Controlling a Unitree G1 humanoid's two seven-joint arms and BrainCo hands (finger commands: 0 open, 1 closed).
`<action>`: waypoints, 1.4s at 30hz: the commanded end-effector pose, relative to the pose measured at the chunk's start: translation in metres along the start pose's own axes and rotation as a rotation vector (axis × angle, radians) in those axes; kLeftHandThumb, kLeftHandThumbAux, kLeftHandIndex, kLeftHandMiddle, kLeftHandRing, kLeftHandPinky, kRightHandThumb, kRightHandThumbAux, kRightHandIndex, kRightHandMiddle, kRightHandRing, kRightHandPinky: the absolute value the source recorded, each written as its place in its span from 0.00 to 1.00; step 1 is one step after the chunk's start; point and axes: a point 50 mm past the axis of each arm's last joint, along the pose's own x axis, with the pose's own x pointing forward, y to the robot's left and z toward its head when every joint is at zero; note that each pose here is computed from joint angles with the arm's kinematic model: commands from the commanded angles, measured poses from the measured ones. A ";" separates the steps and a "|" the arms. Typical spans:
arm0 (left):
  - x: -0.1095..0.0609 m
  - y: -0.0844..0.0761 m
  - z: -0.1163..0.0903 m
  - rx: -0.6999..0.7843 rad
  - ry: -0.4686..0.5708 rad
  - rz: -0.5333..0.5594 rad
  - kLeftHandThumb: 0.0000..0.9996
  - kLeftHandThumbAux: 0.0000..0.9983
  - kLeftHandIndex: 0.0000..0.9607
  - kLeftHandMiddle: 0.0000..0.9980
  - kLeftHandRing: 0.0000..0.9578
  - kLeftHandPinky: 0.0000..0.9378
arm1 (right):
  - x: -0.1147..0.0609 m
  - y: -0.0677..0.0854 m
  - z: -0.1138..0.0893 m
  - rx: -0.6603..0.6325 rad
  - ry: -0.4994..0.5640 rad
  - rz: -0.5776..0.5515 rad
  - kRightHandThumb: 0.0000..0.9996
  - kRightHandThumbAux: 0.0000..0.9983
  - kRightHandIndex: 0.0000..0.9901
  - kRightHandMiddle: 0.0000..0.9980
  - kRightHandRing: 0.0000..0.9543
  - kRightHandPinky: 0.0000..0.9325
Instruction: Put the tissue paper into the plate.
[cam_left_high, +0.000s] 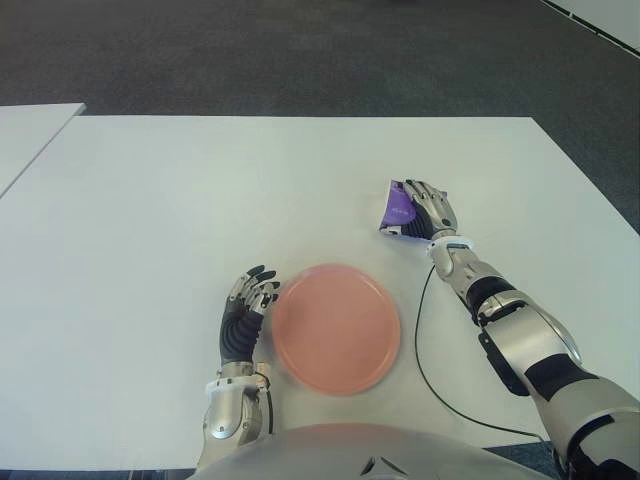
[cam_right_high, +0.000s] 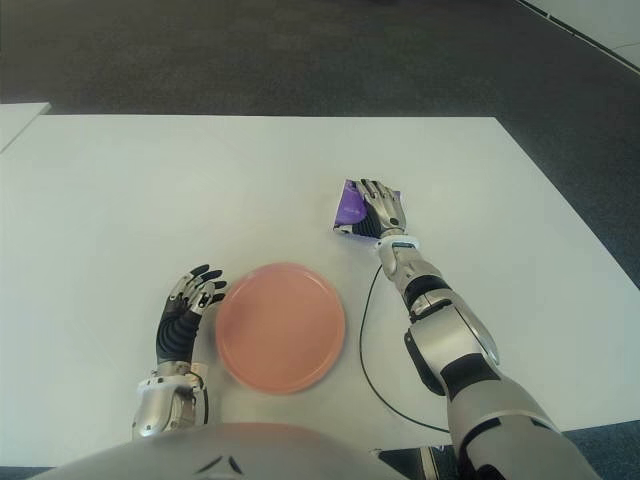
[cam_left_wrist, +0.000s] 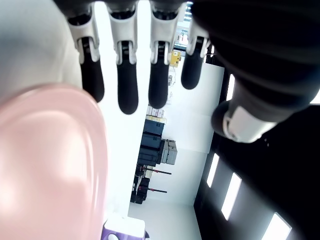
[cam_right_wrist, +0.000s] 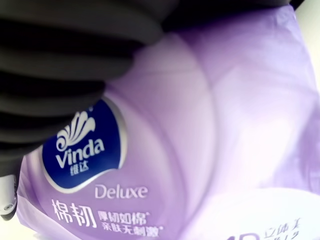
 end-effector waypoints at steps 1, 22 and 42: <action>-0.004 -0.014 0.003 -0.056 0.003 0.009 0.24 0.56 0.26 0.31 0.37 0.40 | -0.017 0.028 -0.003 0.001 0.043 0.132 0.47 0.50 0.00 0.06 0.06 0.07; -0.013 -0.014 0.012 -0.071 -0.020 0.018 0.24 0.56 0.28 0.34 0.38 0.41 | -0.034 0.056 -0.006 -0.024 0.142 0.313 0.43 0.51 0.00 0.06 0.06 0.09; -0.039 0.005 0.026 -0.040 -0.036 0.070 0.22 0.52 0.30 0.37 0.39 0.40 | -0.064 0.101 0.020 -0.045 0.141 0.463 0.42 0.55 0.00 0.07 0.06 0.09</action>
